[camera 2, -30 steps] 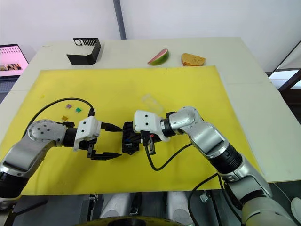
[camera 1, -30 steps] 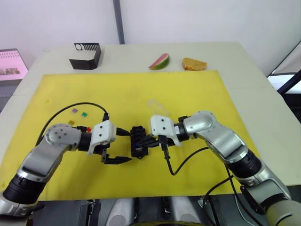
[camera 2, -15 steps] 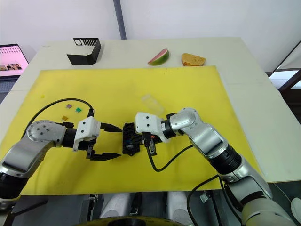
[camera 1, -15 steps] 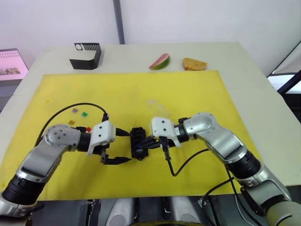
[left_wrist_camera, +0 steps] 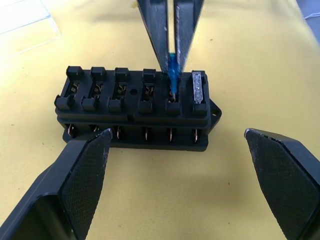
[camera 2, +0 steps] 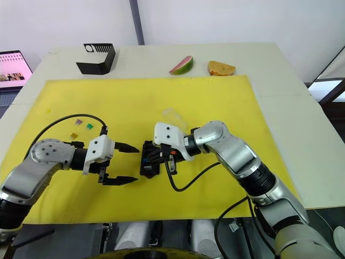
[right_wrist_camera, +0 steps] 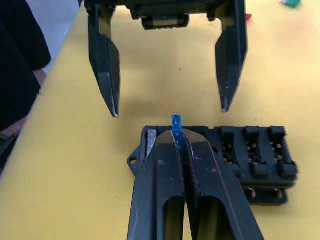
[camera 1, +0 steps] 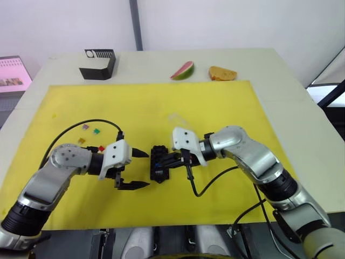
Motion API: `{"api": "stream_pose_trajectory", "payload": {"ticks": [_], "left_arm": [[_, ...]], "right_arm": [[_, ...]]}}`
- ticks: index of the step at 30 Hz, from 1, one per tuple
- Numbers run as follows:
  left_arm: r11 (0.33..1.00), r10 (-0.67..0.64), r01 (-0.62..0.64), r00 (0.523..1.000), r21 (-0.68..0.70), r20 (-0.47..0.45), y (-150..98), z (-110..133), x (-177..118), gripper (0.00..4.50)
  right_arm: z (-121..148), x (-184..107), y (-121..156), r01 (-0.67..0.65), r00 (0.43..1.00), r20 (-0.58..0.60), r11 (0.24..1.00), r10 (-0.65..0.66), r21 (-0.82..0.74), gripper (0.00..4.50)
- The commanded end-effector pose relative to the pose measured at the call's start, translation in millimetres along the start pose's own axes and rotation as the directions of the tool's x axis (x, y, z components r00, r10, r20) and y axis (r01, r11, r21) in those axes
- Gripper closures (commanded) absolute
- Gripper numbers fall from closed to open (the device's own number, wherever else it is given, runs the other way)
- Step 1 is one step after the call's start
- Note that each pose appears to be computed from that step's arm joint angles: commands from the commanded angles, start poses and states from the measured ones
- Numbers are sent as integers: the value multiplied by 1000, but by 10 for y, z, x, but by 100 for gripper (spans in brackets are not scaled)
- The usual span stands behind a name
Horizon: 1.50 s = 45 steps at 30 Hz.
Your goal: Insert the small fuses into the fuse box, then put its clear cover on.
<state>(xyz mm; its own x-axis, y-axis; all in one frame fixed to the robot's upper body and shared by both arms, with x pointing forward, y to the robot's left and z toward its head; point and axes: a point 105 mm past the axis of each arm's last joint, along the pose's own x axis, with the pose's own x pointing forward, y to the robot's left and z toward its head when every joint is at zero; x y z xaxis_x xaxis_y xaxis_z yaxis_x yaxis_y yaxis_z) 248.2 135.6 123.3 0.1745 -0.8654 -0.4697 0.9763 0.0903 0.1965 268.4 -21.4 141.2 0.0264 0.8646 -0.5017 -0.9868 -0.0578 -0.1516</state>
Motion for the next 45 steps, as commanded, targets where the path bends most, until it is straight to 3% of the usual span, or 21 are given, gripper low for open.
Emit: {"api": "stream_pose_trajectory", "payload": {"ticks": [1, 5, 19, 30, 45], "left_arm": [[998, 24, -25, 1000, 50, 18, 34, 107, -72, 0], [999, 21, -22, 1000, 47, 19, 24, 107, -75, 0], [999, 17, -18, 1000, 46, 23, 14, 121, -62, 0], [999, 20, -21, 1000, 43, 21, 1, 113, -68, 0], [999, 17, -18, 1000, 44, 25, -10, 121, -61, 0]], "right_arm": [[95, -9, 0, 13, 1000, 16, 991, -10, -136, 444], [198, -10, 65, -16, 998, 60, 992, 24, -127, 444], [153, 74, 40, 6, 999, -52, 999, -9, -53, 444], [254, 50, 76, -8, 1000, -27, 1000, 8, -16, 444], [180, 41, 37, 19, 995, -95, 998, -24, -54, 444]]}}
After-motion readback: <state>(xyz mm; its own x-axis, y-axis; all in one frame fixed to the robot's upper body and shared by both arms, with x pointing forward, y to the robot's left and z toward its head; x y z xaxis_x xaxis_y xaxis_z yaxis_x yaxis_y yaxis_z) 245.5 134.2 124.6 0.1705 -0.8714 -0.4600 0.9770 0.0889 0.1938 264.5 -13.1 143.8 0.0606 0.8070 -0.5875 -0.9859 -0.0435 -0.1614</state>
